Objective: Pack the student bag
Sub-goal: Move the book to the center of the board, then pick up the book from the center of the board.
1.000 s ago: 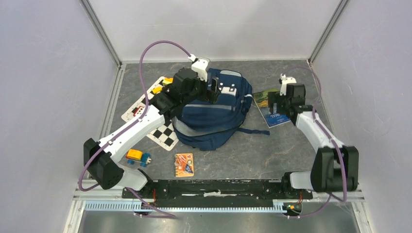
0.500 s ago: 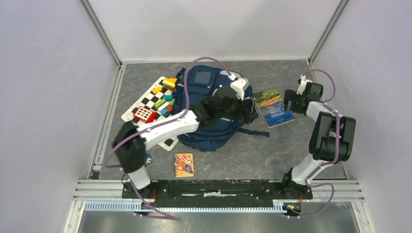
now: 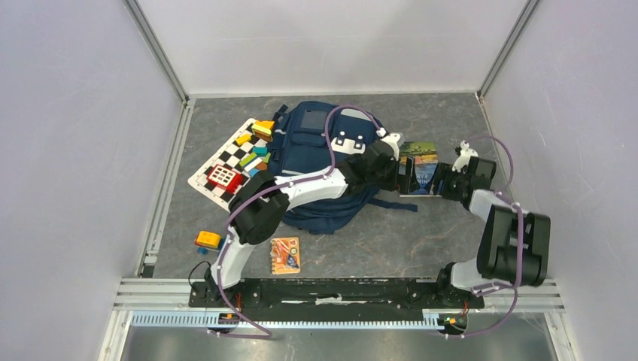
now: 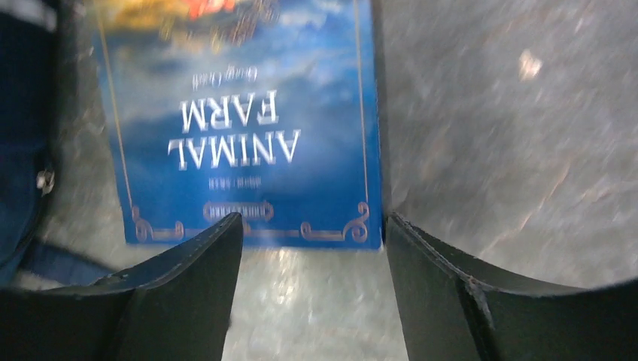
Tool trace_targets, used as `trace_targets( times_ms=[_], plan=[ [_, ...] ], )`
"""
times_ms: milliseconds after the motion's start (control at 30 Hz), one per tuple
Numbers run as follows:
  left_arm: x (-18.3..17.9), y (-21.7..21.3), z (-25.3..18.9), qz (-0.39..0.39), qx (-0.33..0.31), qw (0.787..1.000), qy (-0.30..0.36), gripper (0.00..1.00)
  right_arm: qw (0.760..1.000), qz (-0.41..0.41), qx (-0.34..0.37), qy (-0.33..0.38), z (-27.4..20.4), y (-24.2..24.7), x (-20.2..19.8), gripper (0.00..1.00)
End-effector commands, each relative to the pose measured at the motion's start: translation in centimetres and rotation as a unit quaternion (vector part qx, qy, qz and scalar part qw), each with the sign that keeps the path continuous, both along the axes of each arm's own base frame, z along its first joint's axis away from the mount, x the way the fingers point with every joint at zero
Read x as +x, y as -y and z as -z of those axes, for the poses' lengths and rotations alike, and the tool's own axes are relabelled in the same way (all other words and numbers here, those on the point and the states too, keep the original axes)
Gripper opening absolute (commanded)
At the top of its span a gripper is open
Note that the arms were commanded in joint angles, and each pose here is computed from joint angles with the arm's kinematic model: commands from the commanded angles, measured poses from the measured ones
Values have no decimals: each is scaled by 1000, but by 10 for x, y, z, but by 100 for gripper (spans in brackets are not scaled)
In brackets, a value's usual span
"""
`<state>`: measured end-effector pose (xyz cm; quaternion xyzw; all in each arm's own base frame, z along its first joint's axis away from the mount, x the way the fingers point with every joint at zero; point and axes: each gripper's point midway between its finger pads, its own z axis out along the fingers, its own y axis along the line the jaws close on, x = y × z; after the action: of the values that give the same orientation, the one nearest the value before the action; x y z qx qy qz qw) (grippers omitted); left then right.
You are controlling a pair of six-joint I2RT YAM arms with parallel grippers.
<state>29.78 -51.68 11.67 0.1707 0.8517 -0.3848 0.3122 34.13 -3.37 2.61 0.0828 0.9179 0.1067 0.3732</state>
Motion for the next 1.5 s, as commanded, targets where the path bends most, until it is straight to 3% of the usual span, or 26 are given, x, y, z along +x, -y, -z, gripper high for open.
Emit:
trace_targets(
  times_ms=[0,100,233,400,633,833,1000,1333,1467],
  plan=[
    [6,26,-12,-3,-53,998,-17,100,999,-3,28,23,-15,-18,-25,73],
    [13,30,-1,-10,-48,999,-20,100,999,15,-2,44,-29,-6,-23,73],
    [23,35,16,-18,-36,999,-26,98,999,38,-22,32,-34,10,-14,79],
    [42,18,50,-87,30,995,-34,96,999,37,-8,20,-31,16,5,83],
    [47,15,75,-114,43,991,-53,97,999,1,31,12,-21,7,23,82],
    [38,37,79,-89,-11,992,-92,92,995,-31,93,4,-6,-18,15,72],
    [41,49,62,-85,-57,991,-87,84,992,-31,125,-8,9,-32,-4,61],
    [46,57,2,-71,-160,984,-15,63,990,-20,136,-21,26,-41,-32,57],
    [40,58,-13,-73,-194,978,2,61,989,-20,141,-25,31,-43,-35,57]
  ],
)
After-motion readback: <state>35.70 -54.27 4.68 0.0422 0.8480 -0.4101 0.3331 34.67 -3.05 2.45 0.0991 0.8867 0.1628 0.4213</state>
